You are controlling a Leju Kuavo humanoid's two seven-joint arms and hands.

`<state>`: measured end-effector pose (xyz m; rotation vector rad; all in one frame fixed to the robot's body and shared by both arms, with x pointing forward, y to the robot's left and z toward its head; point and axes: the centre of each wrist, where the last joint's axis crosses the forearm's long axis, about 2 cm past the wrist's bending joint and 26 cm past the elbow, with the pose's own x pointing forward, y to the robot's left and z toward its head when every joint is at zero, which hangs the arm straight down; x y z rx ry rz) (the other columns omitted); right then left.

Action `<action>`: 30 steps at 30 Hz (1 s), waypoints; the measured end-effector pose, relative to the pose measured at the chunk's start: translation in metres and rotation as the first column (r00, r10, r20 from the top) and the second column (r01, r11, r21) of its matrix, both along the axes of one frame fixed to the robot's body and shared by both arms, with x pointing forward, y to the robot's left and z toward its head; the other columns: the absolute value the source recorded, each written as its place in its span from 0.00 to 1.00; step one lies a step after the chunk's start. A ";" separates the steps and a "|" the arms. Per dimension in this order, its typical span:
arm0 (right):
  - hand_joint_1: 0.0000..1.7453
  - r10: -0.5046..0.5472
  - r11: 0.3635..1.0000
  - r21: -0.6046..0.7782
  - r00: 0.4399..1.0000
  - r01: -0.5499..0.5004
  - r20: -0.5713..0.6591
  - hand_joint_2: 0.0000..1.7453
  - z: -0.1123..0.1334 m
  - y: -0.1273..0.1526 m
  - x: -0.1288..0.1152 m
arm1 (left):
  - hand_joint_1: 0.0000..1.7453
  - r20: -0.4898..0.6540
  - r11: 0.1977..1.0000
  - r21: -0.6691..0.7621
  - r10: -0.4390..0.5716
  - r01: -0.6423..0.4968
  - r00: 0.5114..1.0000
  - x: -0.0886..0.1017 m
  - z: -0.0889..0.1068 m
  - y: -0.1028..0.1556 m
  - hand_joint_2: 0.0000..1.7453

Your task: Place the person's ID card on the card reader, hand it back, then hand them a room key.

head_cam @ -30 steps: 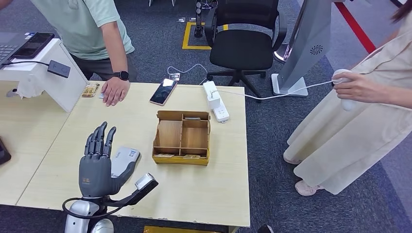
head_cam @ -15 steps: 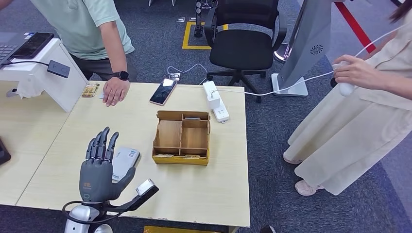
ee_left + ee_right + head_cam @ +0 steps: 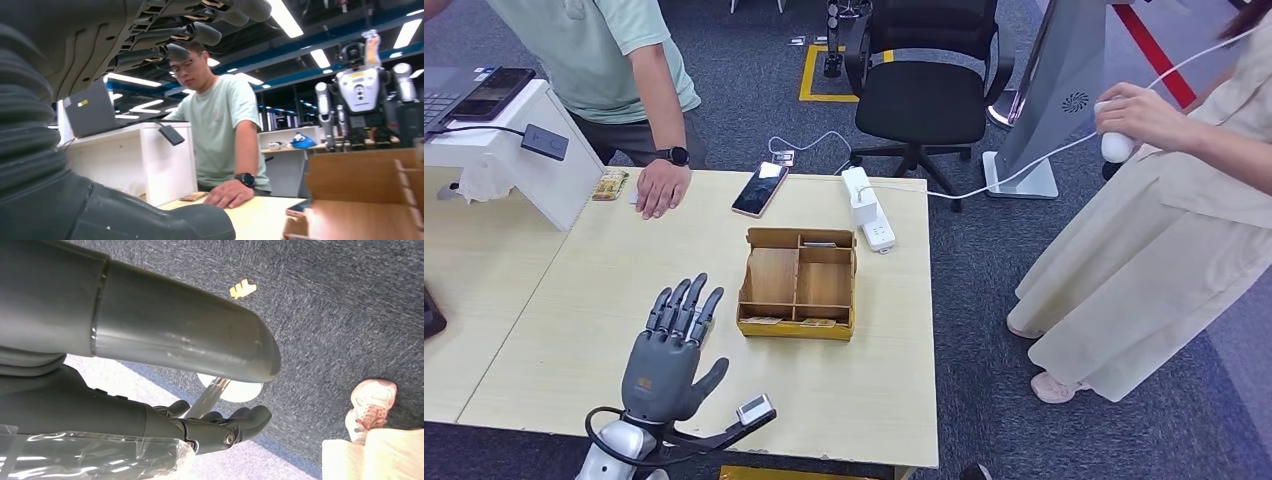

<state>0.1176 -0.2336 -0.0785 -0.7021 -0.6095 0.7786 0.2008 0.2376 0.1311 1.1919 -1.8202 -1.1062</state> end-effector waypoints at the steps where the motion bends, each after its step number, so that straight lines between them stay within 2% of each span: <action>1: 0.00 0.001 1.000 0.001 1.000 -0.001 0.000 0.00 0.000 0.000 0.000 | 0.00 -0.002 1.000 0.015 -0.020 0.020 1.000 0.001 -0.001 -0.002 1.00; 13: 0.00 0.036 0.999 0.008 0.999 -0.036 0.004 0.00 0.001 0.009 0.006 | 0.00 -0.025 0.979 0.149 -0.135 0.138 0.990 0.014 -0.007 0.000 1.00; 22: 0.00 0.050 0.999 0.012 0.999 -0.050 -0.001 0.00 0.000 0.012 0.005 | 0.00 -0.054 0.974 0.143 -0.170 0.176 0.984 0.015 -0.010 -0.006 1.00; 30: 0.00 0.062 0.998 0.011 0.998 -0.062 -0.006 0.00 0.000 0.015 0.005 | 0.00 -0.156 0.975 0.067 -0.197 0.210 0.968 0.018 -0.017 -0.008 1.00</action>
